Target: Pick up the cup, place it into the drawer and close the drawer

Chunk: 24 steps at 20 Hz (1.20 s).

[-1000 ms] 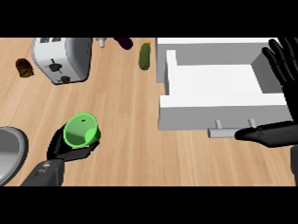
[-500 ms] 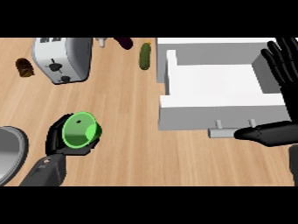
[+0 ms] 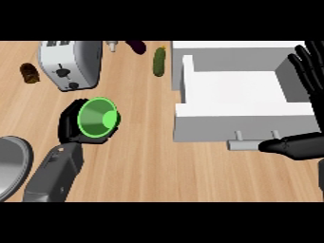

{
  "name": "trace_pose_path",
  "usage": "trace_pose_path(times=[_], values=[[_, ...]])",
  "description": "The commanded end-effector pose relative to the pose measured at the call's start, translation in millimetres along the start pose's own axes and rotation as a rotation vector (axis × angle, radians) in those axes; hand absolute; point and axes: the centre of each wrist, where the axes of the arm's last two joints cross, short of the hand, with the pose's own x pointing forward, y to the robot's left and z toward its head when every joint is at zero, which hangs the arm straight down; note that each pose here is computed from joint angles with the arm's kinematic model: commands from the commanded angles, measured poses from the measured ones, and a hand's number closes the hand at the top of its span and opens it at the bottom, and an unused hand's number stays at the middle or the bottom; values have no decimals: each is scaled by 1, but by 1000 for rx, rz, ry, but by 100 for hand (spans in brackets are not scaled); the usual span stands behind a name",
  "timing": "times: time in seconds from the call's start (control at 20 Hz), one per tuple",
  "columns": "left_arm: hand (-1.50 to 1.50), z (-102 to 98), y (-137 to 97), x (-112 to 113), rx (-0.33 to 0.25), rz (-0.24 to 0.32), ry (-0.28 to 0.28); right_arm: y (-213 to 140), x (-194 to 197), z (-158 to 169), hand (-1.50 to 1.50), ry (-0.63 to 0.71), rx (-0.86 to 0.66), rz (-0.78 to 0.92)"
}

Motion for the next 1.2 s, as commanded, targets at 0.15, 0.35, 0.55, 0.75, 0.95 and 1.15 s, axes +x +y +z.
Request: trace_pose_path(times=[0.15,0.35,0.55,0.75,0.95,1.15], values=[[150,-74,-36,36,-147,53,-150,-4,1,11,-150,1,-21,8],[150,-112,-111,65,-267,95,-144,3,-6,14,-150,26,-16,14],[150,-143,-157,104,-279,90,-143,-2,0,0,-150,10,-14,28],[150,-155,-193,134,-309,49,-127,2,-14,1,-150,11,-23,9],[150,-173,-217,150,-316,-1,-115,-13,0,7,-150,1,-23,30],[150,-196,-255,181,-293,-72,-37,-9,-9,1,-150,-19,-22,7]])
